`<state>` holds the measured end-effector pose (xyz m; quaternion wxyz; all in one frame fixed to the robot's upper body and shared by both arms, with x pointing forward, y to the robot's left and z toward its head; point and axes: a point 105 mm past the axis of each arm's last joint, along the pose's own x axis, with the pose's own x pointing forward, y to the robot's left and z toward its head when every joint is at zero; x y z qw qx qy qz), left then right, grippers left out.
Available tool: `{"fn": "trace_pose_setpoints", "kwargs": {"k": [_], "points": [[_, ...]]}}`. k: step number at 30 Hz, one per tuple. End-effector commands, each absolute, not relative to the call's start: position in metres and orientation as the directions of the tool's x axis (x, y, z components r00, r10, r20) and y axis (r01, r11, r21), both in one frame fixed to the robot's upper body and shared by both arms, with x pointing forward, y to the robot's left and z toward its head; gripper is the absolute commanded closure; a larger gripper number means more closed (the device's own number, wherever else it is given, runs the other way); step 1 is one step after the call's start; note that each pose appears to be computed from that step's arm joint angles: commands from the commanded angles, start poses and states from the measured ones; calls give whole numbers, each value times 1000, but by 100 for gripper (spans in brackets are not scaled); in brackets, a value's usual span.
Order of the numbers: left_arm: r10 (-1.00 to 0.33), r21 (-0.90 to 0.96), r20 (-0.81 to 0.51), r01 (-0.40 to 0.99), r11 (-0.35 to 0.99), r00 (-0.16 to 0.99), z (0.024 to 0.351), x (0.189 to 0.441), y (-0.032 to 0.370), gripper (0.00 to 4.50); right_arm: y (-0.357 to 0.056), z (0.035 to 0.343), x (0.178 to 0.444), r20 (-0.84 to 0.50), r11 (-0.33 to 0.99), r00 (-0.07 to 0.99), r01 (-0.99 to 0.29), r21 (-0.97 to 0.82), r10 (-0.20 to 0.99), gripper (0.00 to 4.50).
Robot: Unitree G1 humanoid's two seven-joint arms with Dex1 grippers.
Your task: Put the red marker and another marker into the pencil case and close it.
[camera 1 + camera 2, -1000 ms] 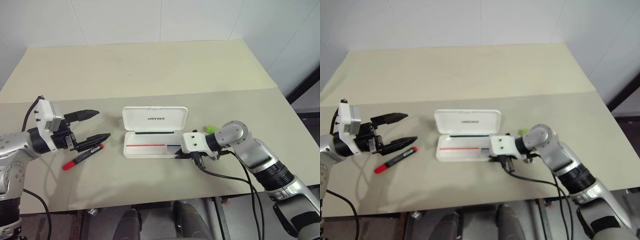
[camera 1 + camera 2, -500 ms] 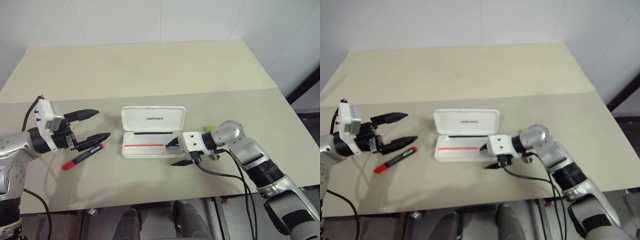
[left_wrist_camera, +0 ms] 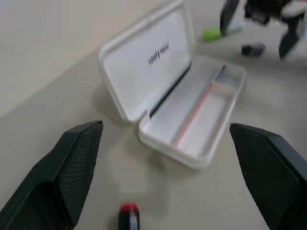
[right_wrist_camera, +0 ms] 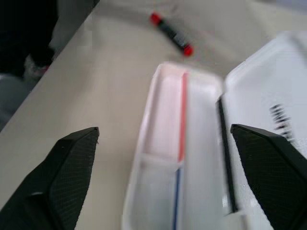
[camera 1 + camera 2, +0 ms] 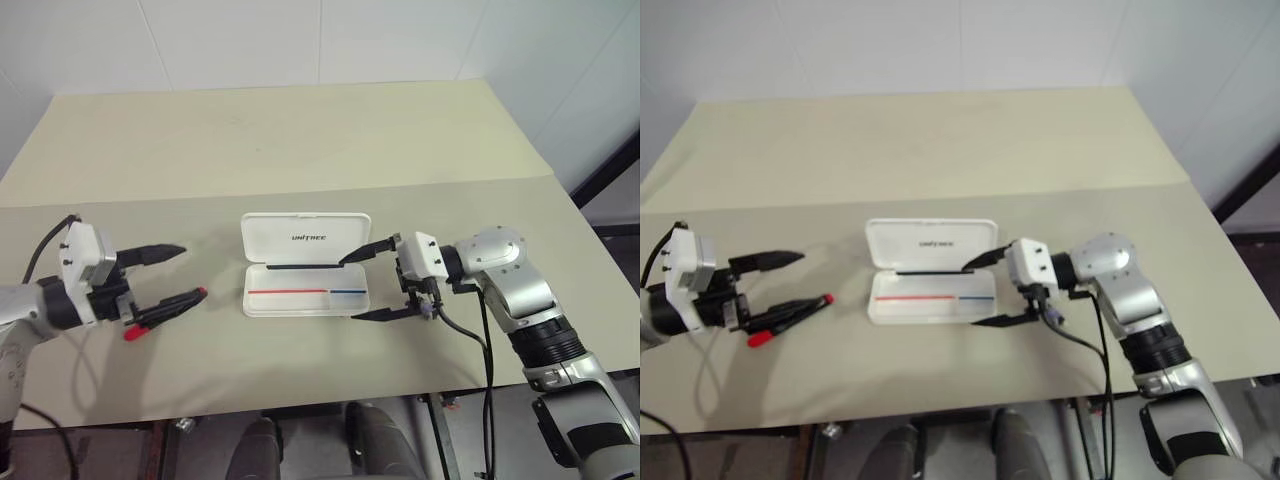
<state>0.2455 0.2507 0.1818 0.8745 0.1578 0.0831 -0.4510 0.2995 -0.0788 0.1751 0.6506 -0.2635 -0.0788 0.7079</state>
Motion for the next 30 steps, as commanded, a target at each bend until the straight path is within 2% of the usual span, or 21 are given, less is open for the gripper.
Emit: {"fn": "trace_pose_setpoints", "kwargs": {"k": [1, 7, 13, 23, 30], "points": [[-707, 256, -393, 808, 531, 589, 181, 233, 266, 0, -80, 204, 301, -157, -62, 19, -866, -495, 987, 2], [-577, 277, -502, 752, 598, 644, 168, 232, 291, 0, -81, 231, 311, -77, 33, 89, -837, -546, 993, 2], [-456, 293, -581, 696, 655, 674, 149, 244, 309, 0, -79, 234, 307, -65, 56, 112, -825, -562, 992, 2], [-457, 192, -665, 726, 660, 591, 127, 259, 304, 0, -76, 239, 297, -45, 86, 135, -818, -569, 990, 2], [-396, 227, -706, 717, 659, 587, 129, 260, 313, 227, -81, 239, 297, -39, 121, 174, -813, -570, 984, 0]]}}
